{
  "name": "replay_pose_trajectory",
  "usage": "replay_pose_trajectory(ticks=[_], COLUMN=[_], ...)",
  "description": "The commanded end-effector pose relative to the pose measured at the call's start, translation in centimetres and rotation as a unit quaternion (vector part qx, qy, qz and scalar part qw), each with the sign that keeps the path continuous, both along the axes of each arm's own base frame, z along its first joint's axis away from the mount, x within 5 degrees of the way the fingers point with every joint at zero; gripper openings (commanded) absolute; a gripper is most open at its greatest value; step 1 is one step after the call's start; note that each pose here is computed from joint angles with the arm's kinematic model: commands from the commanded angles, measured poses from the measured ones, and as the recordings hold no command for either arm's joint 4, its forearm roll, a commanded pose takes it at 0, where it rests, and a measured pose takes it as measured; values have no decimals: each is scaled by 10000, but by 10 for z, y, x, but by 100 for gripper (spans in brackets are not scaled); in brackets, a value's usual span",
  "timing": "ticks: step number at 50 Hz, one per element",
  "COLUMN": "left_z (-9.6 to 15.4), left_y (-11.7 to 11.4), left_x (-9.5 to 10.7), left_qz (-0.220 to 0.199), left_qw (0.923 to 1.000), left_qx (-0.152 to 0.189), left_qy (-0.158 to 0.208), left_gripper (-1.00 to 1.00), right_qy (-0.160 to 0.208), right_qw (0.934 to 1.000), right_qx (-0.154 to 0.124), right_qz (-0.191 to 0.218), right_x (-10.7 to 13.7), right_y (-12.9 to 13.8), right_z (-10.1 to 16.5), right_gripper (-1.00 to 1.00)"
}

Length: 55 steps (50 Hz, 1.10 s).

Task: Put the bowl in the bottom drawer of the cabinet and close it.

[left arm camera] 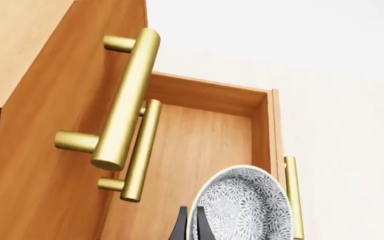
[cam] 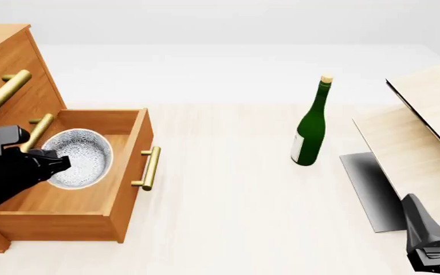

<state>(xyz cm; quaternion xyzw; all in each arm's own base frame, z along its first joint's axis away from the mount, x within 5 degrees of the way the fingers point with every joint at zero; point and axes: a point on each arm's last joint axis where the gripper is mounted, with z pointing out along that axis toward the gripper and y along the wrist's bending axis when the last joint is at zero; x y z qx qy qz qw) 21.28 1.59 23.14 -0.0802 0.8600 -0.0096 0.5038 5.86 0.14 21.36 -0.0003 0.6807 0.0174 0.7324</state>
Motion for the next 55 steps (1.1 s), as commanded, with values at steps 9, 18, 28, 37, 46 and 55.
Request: replay_pose_trajectory(ticks=[9, 18, 28, 37, 46, 55], left_z=[-16, -22, -30, -35, -40, -46], left_y=[2, 5, 7, 8, 11, 16], left_x=[6, 8, 10, 11, 12, 12], left_qz=[79, 128, 193, 216, 275, 375], left_qw=[9998, 9997, 9993, 9991, 9987, 9981], left_qx=[-74, -62, -93, -103, -115, -117], left_qy=[142, 208, 304, 349, 412, 476], left_gripper=[-100, -100, -100, -100, -100, -100], right_qy=[1, 0, 1, 0, 1, 0], right_qw=[10000, 10000, 10000, 10000, 10000, 10000], right_qx=[2, 1, 1, 1, 1, 1], right_qz=[1, 2, 2, 2, 2, 2], right_x=[0, 0, 0, 0, 0, 0], right_y=[0, 0, 0, 0, 0, 0], right_z=[0, 0, 0, 0, 0, 0], right_gripper=[100, 100, 100, 100, 100, 100])
